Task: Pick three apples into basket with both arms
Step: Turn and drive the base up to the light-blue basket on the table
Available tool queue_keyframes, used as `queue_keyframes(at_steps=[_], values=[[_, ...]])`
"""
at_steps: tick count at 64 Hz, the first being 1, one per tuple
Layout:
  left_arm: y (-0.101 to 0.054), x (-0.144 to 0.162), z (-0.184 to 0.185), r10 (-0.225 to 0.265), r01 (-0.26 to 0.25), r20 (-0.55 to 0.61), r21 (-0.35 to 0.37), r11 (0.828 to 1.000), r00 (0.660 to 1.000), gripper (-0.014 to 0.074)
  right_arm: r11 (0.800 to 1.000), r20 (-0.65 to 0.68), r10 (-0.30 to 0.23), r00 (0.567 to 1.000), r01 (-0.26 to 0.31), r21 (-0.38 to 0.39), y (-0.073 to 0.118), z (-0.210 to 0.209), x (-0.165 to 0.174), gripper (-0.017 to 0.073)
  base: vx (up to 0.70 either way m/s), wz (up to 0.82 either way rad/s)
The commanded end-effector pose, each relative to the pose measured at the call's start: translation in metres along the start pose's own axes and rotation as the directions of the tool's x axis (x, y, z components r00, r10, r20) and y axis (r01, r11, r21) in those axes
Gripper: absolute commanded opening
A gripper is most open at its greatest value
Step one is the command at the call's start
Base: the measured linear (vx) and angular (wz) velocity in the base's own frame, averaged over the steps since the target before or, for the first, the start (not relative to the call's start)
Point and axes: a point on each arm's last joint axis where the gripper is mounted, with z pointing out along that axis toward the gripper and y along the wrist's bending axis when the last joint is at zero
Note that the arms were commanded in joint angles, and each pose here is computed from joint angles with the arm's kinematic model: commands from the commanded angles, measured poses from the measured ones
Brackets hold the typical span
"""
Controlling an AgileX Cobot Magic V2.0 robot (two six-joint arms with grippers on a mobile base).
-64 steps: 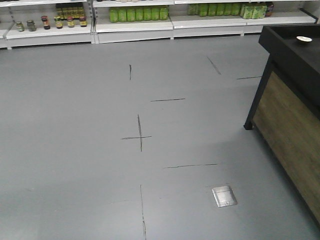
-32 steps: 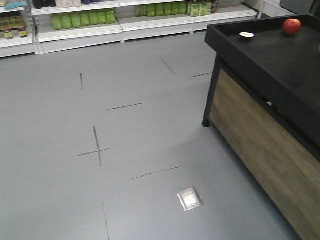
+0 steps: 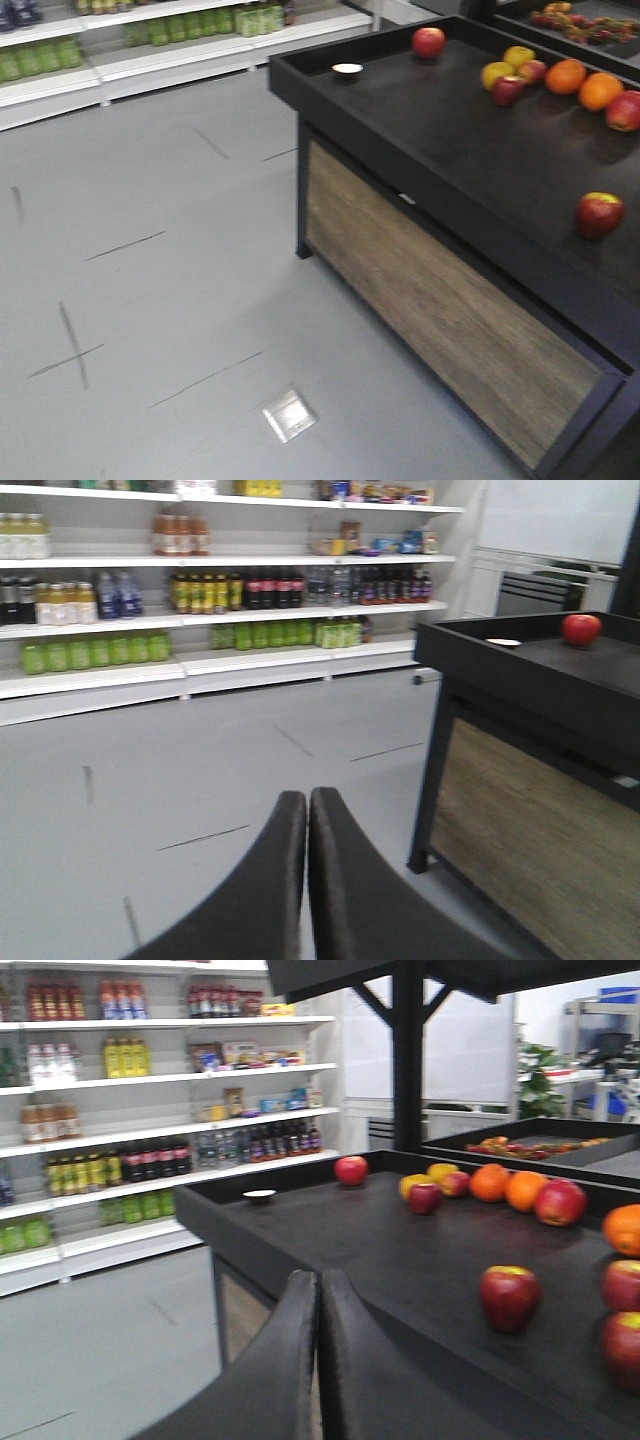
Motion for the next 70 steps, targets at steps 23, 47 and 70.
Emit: queue_keyframes(at_steps=[23,47,70], values=[[0.0006,-0.0005,-0.0001,-0.011,0.011,0.072,0.0,1.0,0.997,-0.0006,1.0,0.077,-0.015,0.997,0.016,-0.008,0.0007,-0.0009,-0.0032,-0.0004,0.11,-0.45],[0.0006,-0.0005,-0.0001,-0.011,0.011,0.072,0.0,1.0,0.997,-0.0006,1.0,0.077,-0.015,0.997,0.016,-0.008,0.0007,-0.0009,-0.0032,-0.0004,0.09,-0.37],[0.0006,-0.0005,-0.0001,-0.011,0.011,0.072,0.0,1.0,0.997,-0.0006,1.0,0.077,-0.015,0.997,0.016,-0.008,0.0007,-0.0009,-0.0032,-0.0004,0.09,-0.45]])
